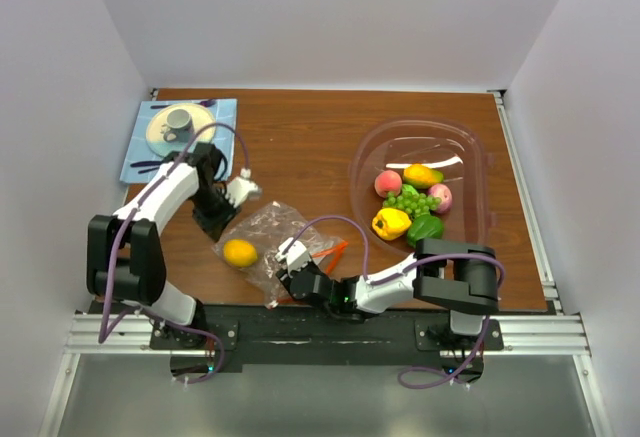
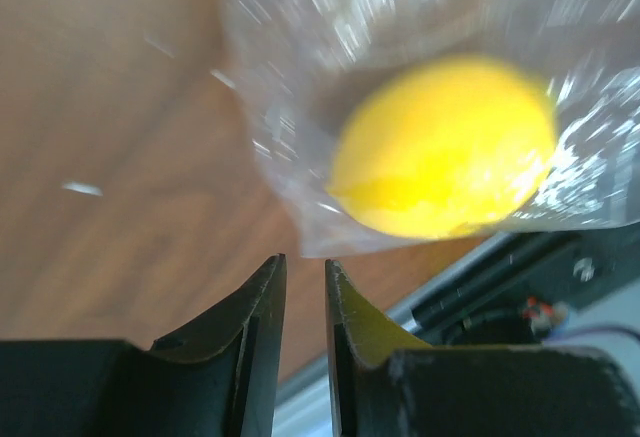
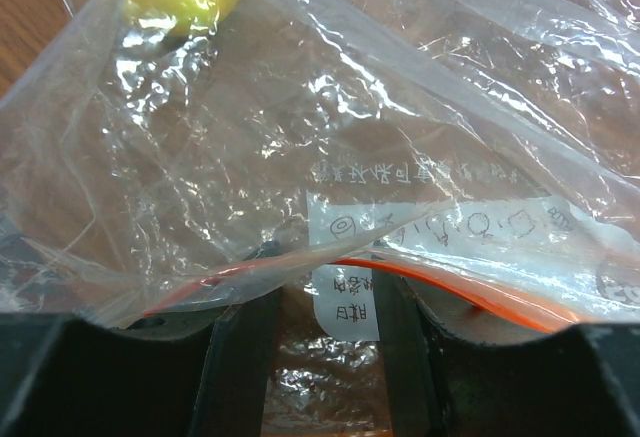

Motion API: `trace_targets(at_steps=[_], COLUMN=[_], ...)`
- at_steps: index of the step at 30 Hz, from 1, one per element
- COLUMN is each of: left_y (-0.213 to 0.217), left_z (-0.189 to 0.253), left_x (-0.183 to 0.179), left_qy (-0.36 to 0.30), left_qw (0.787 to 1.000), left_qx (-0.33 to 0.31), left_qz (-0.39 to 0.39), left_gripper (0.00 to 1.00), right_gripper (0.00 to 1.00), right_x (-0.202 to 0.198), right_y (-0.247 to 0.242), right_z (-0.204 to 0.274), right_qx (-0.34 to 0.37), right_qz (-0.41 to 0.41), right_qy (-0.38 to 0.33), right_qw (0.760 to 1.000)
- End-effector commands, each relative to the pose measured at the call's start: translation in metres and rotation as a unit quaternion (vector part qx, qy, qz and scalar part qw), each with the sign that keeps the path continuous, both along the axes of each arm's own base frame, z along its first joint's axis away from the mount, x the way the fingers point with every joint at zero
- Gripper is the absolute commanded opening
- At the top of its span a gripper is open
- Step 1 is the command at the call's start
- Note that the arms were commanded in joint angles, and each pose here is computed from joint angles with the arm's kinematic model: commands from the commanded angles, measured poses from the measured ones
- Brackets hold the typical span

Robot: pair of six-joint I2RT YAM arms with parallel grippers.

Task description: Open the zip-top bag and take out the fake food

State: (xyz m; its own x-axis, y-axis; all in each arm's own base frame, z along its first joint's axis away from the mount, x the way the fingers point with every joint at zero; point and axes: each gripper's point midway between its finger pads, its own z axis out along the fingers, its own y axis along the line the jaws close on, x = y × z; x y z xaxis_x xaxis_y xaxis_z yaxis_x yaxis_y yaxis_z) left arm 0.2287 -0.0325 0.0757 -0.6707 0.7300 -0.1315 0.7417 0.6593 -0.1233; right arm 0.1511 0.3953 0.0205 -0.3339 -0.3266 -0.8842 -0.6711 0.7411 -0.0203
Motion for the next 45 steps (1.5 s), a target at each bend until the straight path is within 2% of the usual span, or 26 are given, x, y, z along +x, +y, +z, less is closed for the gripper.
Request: trace_targets(at_steps=[1,10,14,24,26,27,29,30,34,45], left_y=[0.016,-0.032,-0.054,-0.074,-0.079,-0.083,-0.095,-0.101,-0.115,-0.134], left_z=[-0.009,-0.027,-0.04,-0.055,-0.059,-0.06,-0.064,-0.064,-0.068,-0.06], left_x=[0.005,0.035,0.025,0.009,0.008,0.009,0.006,0.004,-0.004,-0.039], left_qy=[-0.024,-0.03,-0.008,0.021,0.026,0.025,0.036,0.04,0.04,0.085], left_qw=[0.998,0.999,0.999,0.997,0.996,0.996,0.995,0.995,0.993,0.985], left_qx=[0.044,0.003,-0.009,-0.018,-0.018,-0.019,-0.021,-0.022,-0.016,-0.03], left_qz=[-0.024,-0.029,-0.049,-0.071,-0.078,-0.079,-0.088,-0.09,-0.111,-0.146], left_gripper=[0.27,0.25,0.25,0.24,0.23,0.23,0.22,0.21,0.2,0.2], right_gripper=[0.46,0.45,0.45,0.47,0.51,0.56,0.91,0.99,0.99,0.99], right_x=[-0.001,-0.006,-0.008,-0.004,-0.003,-0.003,-0.007,-0.007,-0.006,0.013], right_y=[-0.005,-0.01,-0.012,-0.008,-0.005,0.001,0.006,0.011,0.021,0.03], right_z=[-0.012,-0.018,-0.018,-0.014,-0.011,-0.005,-0.005,-0.003,0.001,0.019], right_qx=[-0.015,-0.018,-0.018,-0.017,-0.024,-0.021,-0.037,-0.036,-0.042,-0.035], right_qz=[-0.011,-0.01,-0.013,-0.016,-0.006,0.001,0.028,0.036,0.049,0.003], right_qy=[0.005,0.016,0.017,0.006,-0.001,-0.003,-0.007,-0.009,-0.019,-0.054], right_qw=[1.0,1.0,1.0,1.0,1.0,1.0,0.999,0.999,0.998,0.998])
